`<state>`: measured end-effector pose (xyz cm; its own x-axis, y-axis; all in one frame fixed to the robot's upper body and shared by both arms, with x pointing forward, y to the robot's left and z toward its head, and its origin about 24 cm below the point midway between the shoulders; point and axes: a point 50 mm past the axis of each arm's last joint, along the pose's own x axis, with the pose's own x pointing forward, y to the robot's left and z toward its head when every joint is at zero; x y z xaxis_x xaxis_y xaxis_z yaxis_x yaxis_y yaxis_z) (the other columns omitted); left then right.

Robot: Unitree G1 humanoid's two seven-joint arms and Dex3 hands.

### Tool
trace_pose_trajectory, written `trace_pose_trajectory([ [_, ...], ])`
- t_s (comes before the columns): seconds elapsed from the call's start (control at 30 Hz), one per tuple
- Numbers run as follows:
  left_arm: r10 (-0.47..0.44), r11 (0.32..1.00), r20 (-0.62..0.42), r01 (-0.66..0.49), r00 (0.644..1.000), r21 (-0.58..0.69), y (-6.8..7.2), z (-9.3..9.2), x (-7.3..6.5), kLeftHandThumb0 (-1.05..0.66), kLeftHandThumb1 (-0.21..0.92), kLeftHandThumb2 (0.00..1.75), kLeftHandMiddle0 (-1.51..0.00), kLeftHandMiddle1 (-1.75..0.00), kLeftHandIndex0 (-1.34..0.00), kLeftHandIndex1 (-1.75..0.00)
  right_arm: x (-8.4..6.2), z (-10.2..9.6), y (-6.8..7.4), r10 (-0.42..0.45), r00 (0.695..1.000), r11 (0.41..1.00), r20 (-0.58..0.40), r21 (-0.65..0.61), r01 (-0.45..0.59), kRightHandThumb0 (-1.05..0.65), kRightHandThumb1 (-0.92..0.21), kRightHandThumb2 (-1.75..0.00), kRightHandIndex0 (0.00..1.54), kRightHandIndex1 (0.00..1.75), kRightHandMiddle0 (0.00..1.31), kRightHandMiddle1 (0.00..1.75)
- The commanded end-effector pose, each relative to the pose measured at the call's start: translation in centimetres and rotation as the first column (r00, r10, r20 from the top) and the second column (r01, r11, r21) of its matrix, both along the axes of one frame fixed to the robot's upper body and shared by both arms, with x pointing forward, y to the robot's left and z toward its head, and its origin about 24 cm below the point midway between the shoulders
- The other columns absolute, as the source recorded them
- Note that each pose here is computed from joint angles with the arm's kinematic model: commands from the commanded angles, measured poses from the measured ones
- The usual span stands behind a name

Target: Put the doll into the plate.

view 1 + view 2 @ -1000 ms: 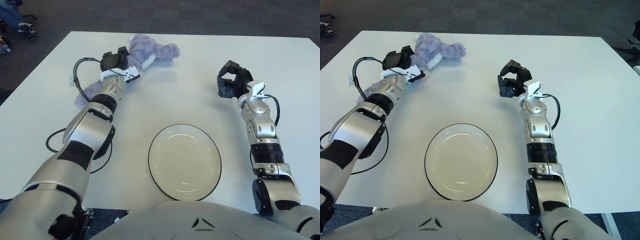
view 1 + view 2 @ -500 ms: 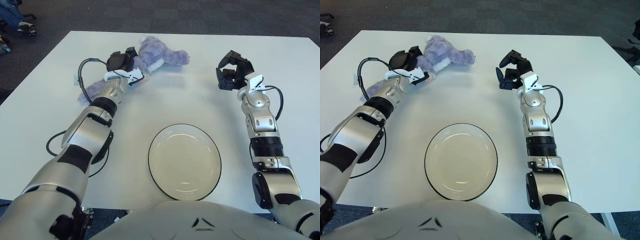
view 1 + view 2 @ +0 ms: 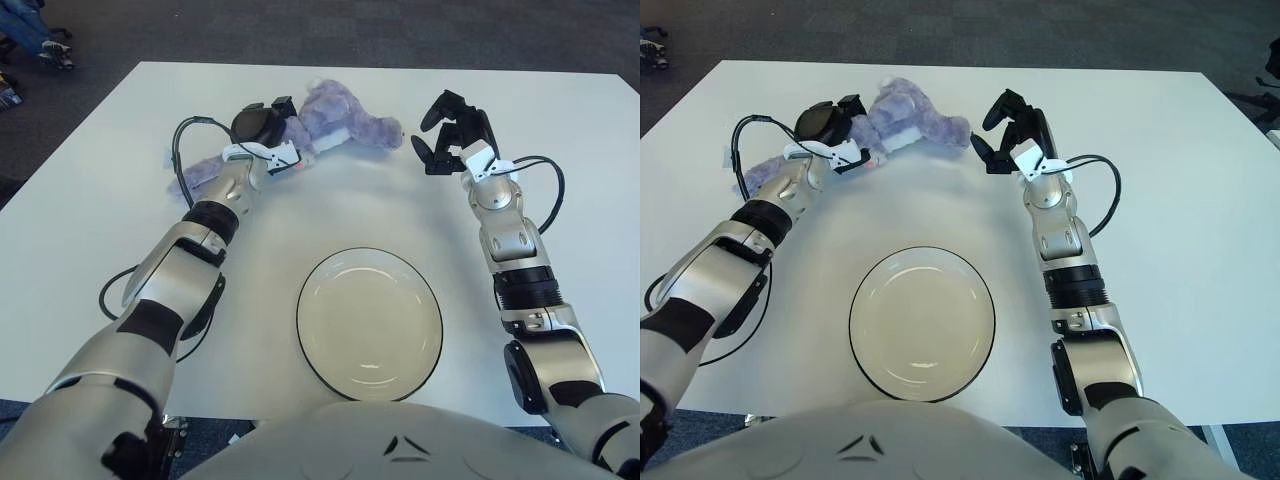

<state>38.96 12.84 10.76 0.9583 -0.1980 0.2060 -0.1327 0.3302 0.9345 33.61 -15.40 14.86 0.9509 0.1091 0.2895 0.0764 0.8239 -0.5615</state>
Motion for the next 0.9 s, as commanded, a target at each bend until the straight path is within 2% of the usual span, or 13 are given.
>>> trace_pose_trajectory([
  [0.0,-0.026,0.999,-0.001,0.026,1.000,0.022,-0.1,-0.2,-0.5,0.55,0.14,1.54,-0.76,-1.75,-1.00,-1.75,0.2,0.4,-0.1,0.023,1.000,0.997,0.005,-0.071,-0.022,-0.40,-0.59,-0.94,0.91,1.75,0.41,1.72],
  [0.13,-0.050,0.999,0.011,0.050,0.999,0.008,-0.5,0.0,-1.0,0.55,0.13,1.55,-0.77,-1.75,-1.00,-1.75,0.3,0.0,0.1,0.035,0.999,0.994,-0.017,-0.105,-0.037,-0.39,-0.67,-0.79,0.99,1.75,0.41,1.66],
  [0.17,-0.059,0.998,0.012,0.059,0.998,0.002,-0.5,0.1,-1.2,0.55,0.12,1.55,-0.77,-1.75,-1.00,-1.75,0.4,-0.1,0.1,0.038,0.999,0.993,-0.026,-0.113,-0.041,-0.48,-0.61,-0.78,0.98,1.75,0.27,1.64],
  [0.23,-0.073,0.997,0.017,0.073,0.997,-0.003,-0.6,0.1,-1.4,0.55,0.12,1.55,-0.77,-1.75,-1.00,-1.75,0.4,-0.3,0.2,0.042,0.998,0.991,-0.037,-0.124,-0.046,-0.57,-0.55,-0.79,0.79,1.75,0.14,1.61],
  [0.27,-0.078,0.997,0.020,0.078,0.997,-0.003,-0.6,0.1,-1.5,0.55,0.12,1.55,-0.77,-1.75,-1.00,-1.75,0.4,-0.4,0.3,0.044,0.998,0.991,-0.041,-0.127,-0.049,-0.61,-0.53,-0.80,0.61,1.75,0.09,1.57],
  [0.33,-0.086,0.996,0.025,0.086,0.996,0.000,-0.7,0.2,-1.6,0.55,0.12,1.55,-0.77,-1.75,-1.00,-1.75,0.4,-0.5,0.4,0.044,0.998,0.990,-0.051,-0.132,-0.051,-0.65,-0.51,-0.81,0.44,1.75,0.04,1.54],
  [0.37,-0.089,0.996,0.027,0.089,0.996,0.002,-0.7,0.2,-1.7,0.55,0.12,1.55,-0.77,-1.75,-1.00,-1.75,0.4,-0.5,0.4,0.044,0.997,0.990,-0.057,-0.133,-0.051,-0.68,-0.51,-0.81,0.28,1.58,0.03,1.50],
  [0.47,-0.113,0.994,0.045,0.113,0.993,0.004,-1.3,0.4,-2.1,0.55,0.13,1.55,-0.77,-1.75,-1.00,-1.75,0.4,-0.8,0.6,0.045,0.996,0.988,-0.078,-0.145,-0.056,-0.75,-0.55,-0.75,0.09,1.36,0.01,1.39],
  [0.6,-0.144,0.990,0.069,0.144,0.987,0.003,-1.8,0.6,-2.6,0.55,0.13,1.54,-0.76,-1.75,-1.04,-1.75,0.6,-1.2,0.8,0.046,0.992,0.987,-0.121,-0.148,-0.064,-0.83,-0.60,-0.63,0.02,1.13,0.00,1.22],
  [0.87,-0.171,0.985,0.086,0.171,0.981,0.003,-2.2,0.8,-3.2,0.55,0.13,1.54,-0.76,-1.75,-1.07,-1.75,0.7,-1.7,1.1,0.075,0.980,0.986,-0.185,-0.133,-0.101,-0.84,-0.58,-0.57,0.00,1.05,0.00,1.06],
])
